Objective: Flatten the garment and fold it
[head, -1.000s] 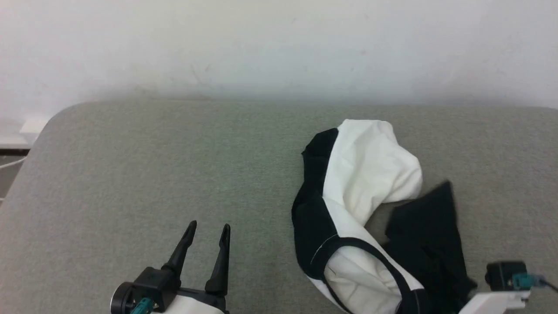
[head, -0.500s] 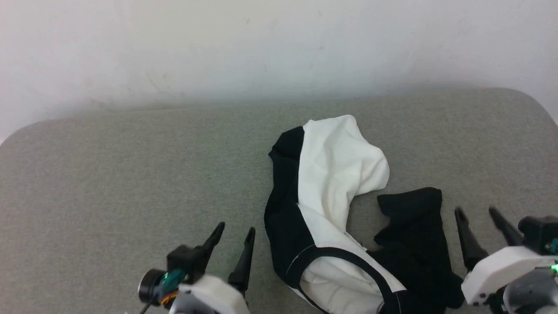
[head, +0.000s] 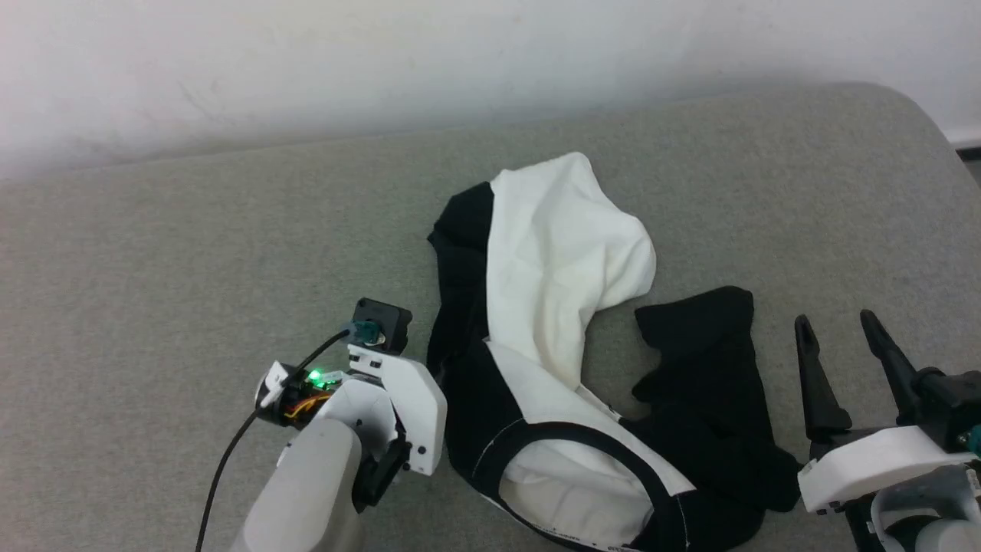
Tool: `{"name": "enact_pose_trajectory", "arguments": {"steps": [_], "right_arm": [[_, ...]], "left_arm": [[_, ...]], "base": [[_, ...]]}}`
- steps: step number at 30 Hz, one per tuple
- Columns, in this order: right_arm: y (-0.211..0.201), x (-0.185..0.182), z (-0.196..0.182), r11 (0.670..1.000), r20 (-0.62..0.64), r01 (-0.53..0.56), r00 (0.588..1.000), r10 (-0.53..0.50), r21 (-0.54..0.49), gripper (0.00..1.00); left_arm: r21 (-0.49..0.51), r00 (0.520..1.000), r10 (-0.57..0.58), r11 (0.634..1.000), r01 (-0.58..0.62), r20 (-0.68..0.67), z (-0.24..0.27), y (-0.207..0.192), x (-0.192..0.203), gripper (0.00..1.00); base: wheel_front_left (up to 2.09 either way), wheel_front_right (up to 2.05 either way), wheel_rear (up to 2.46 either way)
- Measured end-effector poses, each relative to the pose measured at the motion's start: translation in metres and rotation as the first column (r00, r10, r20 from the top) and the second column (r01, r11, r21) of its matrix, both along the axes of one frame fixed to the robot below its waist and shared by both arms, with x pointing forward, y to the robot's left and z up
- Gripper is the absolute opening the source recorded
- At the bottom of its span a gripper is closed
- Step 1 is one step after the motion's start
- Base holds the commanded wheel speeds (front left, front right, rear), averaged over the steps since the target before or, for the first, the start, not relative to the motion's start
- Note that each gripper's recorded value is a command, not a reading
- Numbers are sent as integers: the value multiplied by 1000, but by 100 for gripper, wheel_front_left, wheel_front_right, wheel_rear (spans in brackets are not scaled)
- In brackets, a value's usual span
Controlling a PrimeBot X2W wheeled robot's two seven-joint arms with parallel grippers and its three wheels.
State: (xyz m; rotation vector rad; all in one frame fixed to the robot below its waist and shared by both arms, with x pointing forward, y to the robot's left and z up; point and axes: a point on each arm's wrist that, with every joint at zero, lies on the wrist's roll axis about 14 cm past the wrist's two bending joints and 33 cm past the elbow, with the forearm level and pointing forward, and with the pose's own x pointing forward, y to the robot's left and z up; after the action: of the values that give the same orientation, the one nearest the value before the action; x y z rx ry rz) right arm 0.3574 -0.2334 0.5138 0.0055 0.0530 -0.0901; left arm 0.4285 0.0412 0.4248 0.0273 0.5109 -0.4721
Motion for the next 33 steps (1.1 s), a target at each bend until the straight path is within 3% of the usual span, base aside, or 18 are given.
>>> {"name": "enact_pose_trajectory", "arguments": {"steps": [5,6,7,13,19,26,29,33], "right_arm": [[-4,0,-17,1000,-40,16,999,-16,6,100],[-5,1,-19,1000,-45,18,999,-17,7,100],[-5,1,-21,1000,-48,20,999,-19,7,100],[-4,1,-26,1000,-61,16,998,-15,11,100],[6,6,-20,1000,-40,-17,999,18,10,100],[35,13,-25,994,-62,-105,992,107,28,100],[48,16,-33,989,-100,-145,984,148,38,100],[62,10,-65,981,-242,-180,951,192,73,100]], "left_arm": [[71,990,-40,996,50,-134,-36,-4,-2,100],[66,988,-51,996,61,-144,-37,-7,0,78],[63,987,-62,995,72,-151,-38,-10,1,0],[18,989,-57,998,60,-137,-38,-11,-1,0],[-27,983,185,982,-185,-4,-24,57,-1,0],[-66,883,446,895,-441,147,8,149,-31,0],[-70,831,543,840,-538,119,1,176,-62,0],[-25,767,642,767,-641,19,-27,201,-112,0]], "base": [[0,0,0],[0,0,0],[0,0,0],[0,0,0],[0,0,0],[0,0,0],[0,0,0],[0,0,0]]}}
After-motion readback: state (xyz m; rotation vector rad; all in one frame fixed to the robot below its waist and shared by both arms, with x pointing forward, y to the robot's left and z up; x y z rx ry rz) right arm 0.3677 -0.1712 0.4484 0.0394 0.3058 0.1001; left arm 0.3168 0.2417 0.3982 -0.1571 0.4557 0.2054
